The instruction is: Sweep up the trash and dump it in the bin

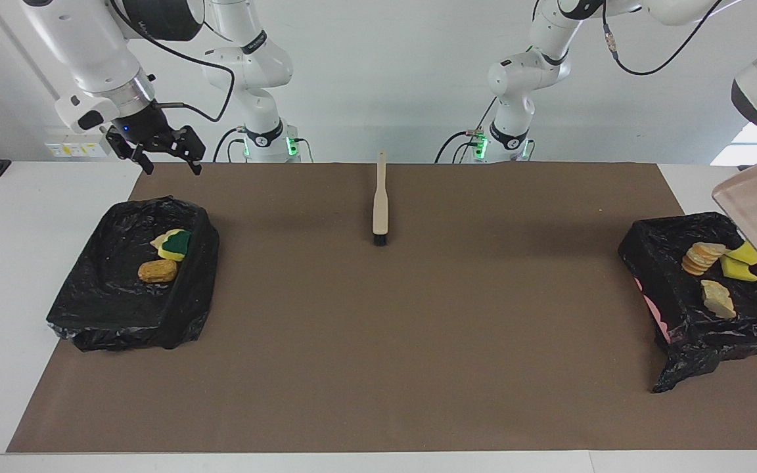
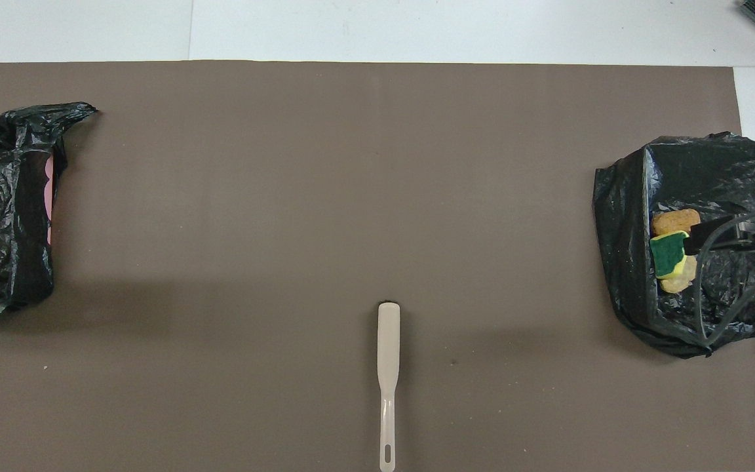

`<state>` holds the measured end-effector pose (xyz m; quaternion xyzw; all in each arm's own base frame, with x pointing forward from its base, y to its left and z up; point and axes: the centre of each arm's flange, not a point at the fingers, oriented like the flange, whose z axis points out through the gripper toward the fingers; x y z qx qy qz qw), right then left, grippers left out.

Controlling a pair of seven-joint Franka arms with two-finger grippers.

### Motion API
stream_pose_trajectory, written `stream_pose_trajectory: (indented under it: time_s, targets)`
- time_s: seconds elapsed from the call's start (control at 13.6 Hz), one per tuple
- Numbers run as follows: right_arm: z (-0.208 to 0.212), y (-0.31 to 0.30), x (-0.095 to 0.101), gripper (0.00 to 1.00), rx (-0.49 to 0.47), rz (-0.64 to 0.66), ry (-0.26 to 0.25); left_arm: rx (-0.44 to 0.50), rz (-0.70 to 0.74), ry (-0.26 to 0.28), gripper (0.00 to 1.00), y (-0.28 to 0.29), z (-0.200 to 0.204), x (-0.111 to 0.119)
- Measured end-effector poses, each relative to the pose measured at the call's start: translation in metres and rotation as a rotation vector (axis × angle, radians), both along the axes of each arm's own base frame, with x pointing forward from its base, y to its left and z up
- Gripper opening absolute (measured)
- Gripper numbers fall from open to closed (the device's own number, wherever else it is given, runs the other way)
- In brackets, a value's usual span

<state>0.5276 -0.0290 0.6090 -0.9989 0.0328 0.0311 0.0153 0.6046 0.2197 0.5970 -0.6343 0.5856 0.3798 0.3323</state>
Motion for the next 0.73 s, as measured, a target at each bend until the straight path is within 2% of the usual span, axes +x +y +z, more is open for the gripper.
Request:
stream_pose_trajectory:
  time_s: [0.15, 0.37, 0.73]
  targets:
    - [0.000, 0.000, 0.000, 1.00, 0.000, 0.000, 0.000, -0.143, 0.008, -0.042, 0.32, -0.022, -0.014, 0.005]
    - [0.000, 0.000, 0.000, 1.00, 0.000, 0.000, 0.000, -0.348, 0.079, -0.156, 0.32, -0.065, -0.033, 0.013]
    - [0.000, 0.000, 0.000, 1.00, 0.000, 0.000, 0.000, -0.578, 0.293, -0.300, 0.32, -0.170, -0.062, 0.017]
